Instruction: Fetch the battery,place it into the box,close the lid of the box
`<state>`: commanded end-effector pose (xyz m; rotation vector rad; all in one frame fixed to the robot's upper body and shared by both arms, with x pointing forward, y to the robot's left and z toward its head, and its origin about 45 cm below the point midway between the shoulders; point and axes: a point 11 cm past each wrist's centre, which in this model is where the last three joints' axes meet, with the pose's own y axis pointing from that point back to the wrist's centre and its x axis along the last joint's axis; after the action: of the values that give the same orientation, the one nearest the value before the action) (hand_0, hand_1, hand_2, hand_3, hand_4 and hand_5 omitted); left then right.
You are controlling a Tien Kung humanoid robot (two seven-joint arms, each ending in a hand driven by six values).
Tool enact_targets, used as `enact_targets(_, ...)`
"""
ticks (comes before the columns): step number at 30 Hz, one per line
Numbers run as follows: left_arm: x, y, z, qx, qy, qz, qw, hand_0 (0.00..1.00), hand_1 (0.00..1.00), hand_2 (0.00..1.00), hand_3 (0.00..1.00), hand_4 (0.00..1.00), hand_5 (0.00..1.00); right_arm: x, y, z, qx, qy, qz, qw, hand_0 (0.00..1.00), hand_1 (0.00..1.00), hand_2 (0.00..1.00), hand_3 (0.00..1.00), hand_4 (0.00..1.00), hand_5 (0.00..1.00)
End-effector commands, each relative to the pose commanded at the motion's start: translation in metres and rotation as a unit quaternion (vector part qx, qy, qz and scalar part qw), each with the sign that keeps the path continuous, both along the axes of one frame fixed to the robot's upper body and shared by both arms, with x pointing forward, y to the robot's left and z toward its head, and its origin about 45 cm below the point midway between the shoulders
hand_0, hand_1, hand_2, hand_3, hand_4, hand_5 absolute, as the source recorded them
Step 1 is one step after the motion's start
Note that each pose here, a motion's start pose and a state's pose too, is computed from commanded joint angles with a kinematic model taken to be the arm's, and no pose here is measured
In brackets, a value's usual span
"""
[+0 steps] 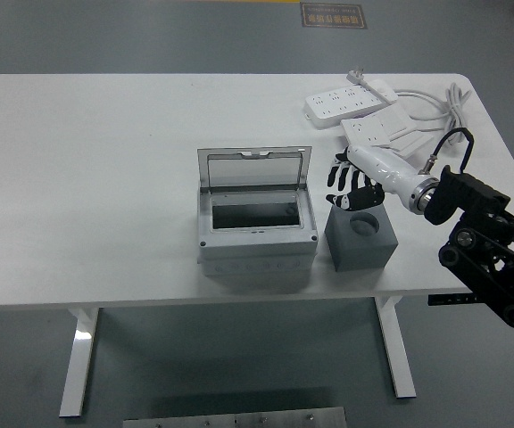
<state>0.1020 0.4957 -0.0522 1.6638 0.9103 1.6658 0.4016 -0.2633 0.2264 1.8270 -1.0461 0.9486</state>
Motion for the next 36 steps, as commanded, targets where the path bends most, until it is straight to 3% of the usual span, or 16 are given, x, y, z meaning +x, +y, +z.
enact_targets(6,0.0007,-0.001,-0.001,-0.001,0.000,-0.001,1.000,0.623,0.696,0.582,0.584,0.581,0.002,0.005,-0.012,0.022,0.024,-0.033,-0.025,0.999,0.226,0.326,0.417,0.456,0.757,0.159)
enact_targets(13,0.0002,-0.006,-0.003,-0.005,0.000,-0.003,1.000,0.623,0.697,0.582,0.583,0.581,0.002,0.007,0.002,0.038,0.079,-0.077,-0.034,0.993,0.226,0.326,0.414,0.451,0.762,0.161)
enact_targets(21,-0.0013,-0.009,-0.005,-0.008,0.000,-0.005,1.000,0.624,0.696,0.581,0.584,0.579,0.002,0.004,0.022,0.071,0.138,-0.176,-0.017,0.975,0.230,0.324,0.415,0.450,0.773,0.198)
enact_targets(24,-0.0003,-0.009,-0.005,-0.008,-0.001,-0.005,1.000,0.625,0.696,0.581,0.583,0.577,0.002,0.004,0.019,0.076,0.176,-0.203,-0.016,0.963,0.233,0.326,0.412,0.452,0.780,0.228)
enact_targets(29,0.0007,-0.010,-0.005,-0.009,-0.002,-0.005,1.000,0.625,0.696,0.581,0.583,0.577,0.002,0.005,0.006,0.061,0.259,-0.211,-0.034,0.942,0.233,0.326,0.412,0.452,0.780,0.228)
enact_targets(36,0.0013,-0.012,-0.006,-0.011,-0.003,-0.006,1.000,0.625,0.696,0.581,0.583,0.576,0.002,-0.001,-0.007,0.015,0.380,-0.172,-0.054,0.907,0.255,0.358,0.421,0.482,0.763,0.267)
